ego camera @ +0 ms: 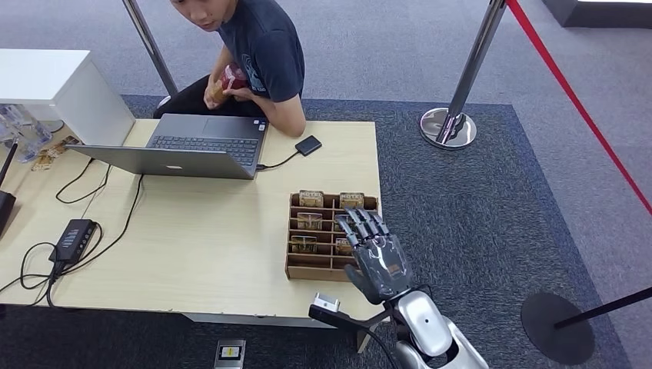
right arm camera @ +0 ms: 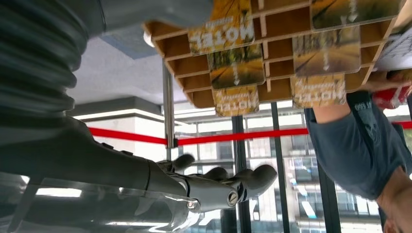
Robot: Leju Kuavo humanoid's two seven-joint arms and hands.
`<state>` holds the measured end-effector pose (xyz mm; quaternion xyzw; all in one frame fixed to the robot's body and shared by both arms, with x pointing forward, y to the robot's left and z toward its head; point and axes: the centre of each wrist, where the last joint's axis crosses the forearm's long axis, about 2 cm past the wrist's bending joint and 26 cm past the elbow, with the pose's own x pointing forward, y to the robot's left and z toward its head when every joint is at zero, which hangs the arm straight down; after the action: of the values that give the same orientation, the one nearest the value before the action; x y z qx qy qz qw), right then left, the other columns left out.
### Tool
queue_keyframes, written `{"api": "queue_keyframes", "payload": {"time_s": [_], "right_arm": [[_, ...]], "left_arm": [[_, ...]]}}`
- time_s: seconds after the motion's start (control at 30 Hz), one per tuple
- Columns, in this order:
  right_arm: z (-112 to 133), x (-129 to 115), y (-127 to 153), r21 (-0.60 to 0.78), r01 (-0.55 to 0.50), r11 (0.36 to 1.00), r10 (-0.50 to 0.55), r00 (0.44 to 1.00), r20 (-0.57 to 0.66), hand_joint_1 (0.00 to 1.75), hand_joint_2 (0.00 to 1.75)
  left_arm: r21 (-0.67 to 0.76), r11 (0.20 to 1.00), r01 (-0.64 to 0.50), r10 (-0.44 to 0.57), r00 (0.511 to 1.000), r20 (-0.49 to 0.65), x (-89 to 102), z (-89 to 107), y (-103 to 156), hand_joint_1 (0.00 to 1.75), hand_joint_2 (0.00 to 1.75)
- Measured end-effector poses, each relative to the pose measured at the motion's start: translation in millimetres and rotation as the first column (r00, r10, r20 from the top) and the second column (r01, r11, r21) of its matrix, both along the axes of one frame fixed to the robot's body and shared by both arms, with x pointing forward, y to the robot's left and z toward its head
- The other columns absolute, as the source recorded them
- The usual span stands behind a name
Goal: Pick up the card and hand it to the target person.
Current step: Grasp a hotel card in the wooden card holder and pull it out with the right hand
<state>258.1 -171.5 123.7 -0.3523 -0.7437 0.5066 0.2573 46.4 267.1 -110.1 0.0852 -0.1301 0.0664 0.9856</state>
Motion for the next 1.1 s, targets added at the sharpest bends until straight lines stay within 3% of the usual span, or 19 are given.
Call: {"api": "queue_keyframes", "payload": {"time_s": [0.03,0.07,0.33,0.47,0.63,0.77,0.87,1.0,1.1], "right_arm": [[-1,0,3,0.001,0.003,1.000,-0.003,1.000,-0.015,0.65,1.75],[-1,0,7,0.005,0.008,1.000,-0.008,1.000,-0.030,0.62,1.75],[6,22,33,0.099,0.018,0.995,-0.011,0.997,-0.072,0.64,1.75],[14,34,44,0.118,0.014,0.993,-0.006,0.998,-0.063,0.46,1.75],[15,42,52,0.111,0.029,0.993,-0.021,0.997,-0.071,0.48,1.75],[12,45,54,0.104,0.039,0.994,-0.031,0.996,-0.078,1.07,1.75],[10,46,53,0.095,0.054,0.994,-0.046,0.995,-0.086,1.21,1.75],[5,45,49,0.087,0.076,0.993,-0.067,0.993,-0.095,0.68,1.75],[0,41,45,0.081,0.090,0.993,-0.081,0.991,-0.102,0.43,1.75]], "left_arm": [[0.001,1.000,0.003,-0.003,1.000,0.001,0.0,0.0,0,0.00,0.00],[0.001,1.000,0.007,-0.007,1.000,0.001,0.1,0.0,0,0.00,0.00],[0.001,1.000,0.002,-0.002,1.000,-0.008,0.6,0.1,0,0.00,0.00],[0.004,1.000,-0.019,0.019,1.000,-0.025,0.2,0.1,-1,0.00,0.00],[0.004,0.999,-0.035,0.035,0.998,-0.042,-0.1,0.1,-1,0.00,0.00],[0.004,0.999,-0.037,0.037,0.998,-0.045,-0.3,0.1,-2,0.00,0.00],[0.004,0.999,-0.032,0.032,0.999,-0.040,-0.5,0.1,-2,0.00,0.00],[-0.001,1.000,-0.023,0.023,0.999,-0.033,-0.7,0.1,-2,0.00,0.00],[-0.002,1.000,-0.019,0.019,0.999,-0.028,-0.8,0.0,-2,0.00,0.00]]}}
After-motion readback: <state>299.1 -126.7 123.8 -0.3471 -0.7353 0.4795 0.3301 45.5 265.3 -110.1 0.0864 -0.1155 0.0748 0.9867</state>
